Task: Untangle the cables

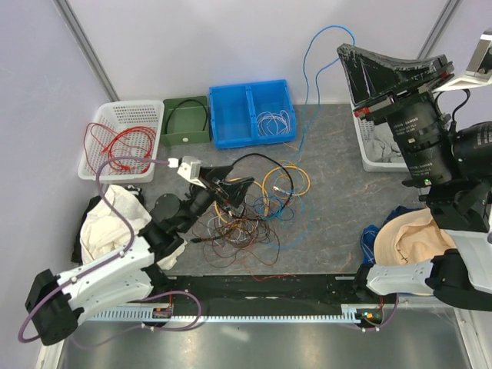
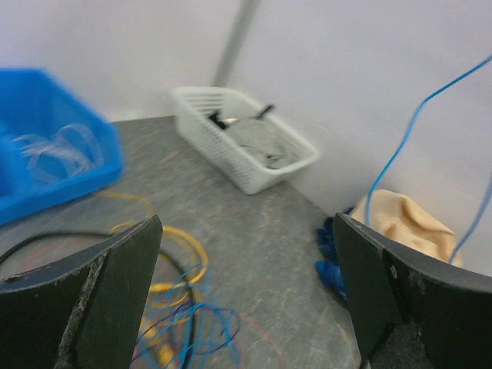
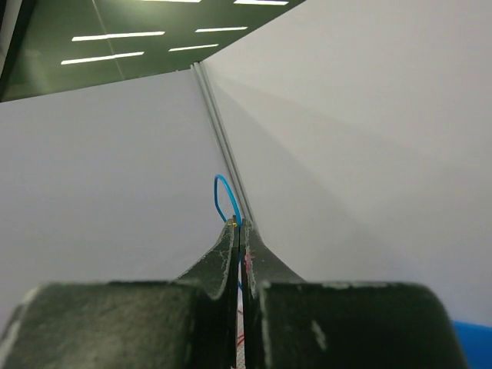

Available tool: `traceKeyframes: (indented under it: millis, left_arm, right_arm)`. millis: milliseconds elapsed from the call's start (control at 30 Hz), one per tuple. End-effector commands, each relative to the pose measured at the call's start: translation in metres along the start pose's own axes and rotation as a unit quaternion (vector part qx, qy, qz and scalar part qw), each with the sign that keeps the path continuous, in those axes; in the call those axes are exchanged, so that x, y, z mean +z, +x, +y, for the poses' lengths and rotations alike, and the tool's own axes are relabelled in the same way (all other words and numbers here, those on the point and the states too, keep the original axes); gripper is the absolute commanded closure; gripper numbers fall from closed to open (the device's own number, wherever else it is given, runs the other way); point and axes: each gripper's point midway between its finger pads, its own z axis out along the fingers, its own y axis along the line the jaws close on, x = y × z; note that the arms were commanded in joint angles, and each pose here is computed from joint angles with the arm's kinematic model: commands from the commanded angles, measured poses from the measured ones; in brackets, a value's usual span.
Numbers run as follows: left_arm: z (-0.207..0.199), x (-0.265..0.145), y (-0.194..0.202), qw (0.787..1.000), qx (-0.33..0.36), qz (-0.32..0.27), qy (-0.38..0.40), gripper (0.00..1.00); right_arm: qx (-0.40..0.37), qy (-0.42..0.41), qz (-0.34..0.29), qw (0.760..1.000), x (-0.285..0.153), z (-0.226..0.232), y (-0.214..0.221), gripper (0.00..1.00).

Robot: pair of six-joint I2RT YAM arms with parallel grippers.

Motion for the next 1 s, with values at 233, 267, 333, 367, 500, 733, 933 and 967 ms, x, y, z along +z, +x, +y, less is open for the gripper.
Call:
traceKeyframes:
  millis: [233, 267, 333, 367, 500, 733, 933, 967]
  left_arm:
    - [0.099, -0.105, 0.016, 0.936, -0.104, 0.042, -0.334, 0.00]
    - [0.099, -0.111, 0.017, 0.932, -0.109, 0.049, -0.343, 0.00]
    - [0.097, -0.121, 0.015, 0.924, -0.129, 0.058, -0.355, 0.00]
    - [0.096, -0.123, 0.014, 0.923, -0.136, 0.059, -0.356, 0.00]
    - [0.089, -0.134, 0.020, 0.917, -0.167, 0.077, -0.354, 0.00]
    - [0.091, -0.158, 0.041, 0.907, -0.196, 0.099, -0.358, 0.00]
    - [0.097, -0.179, 0.050, 0.898, -0.209, 0.100, -0.374, 0.00]
    - [0.098, -0.182, 0.052, 0.896, -0.213, 0.100, -0.376, 0.00]
  right_arm:
    - [-0.116, 0.113, -0.009, 0.987, 0.048, -0.033, 0.048, 1.00]
    - [-0.119, 0.114, -0.019, 0.986, 0.054, -0.032, 0.047, 1.00]
    - [-0.126, 0.116, -0.019, 0.985, 0.071, -0.031, 0.058, 1.00]
    - [-0.128, 0.116, -0.021, 0.985, 0.077, -0.031, 0.062, 1.00]
    - [-0.128, 0.124, -0.025, 0.984, 0.111, -0.044, 0.095, 1.00]
    - [-0.109, 0.135, -0.073, 0.982, 0.156, -0.078, 0.118, 1.00]
    - [-0.090, 0.144, -0.097, 0.981, 0.183, -0.112, 0.141, 1.00]
    - [-0.092, 0.145, -0.098, 0.980, 0.189, -0.119, 0.150, 1.00]
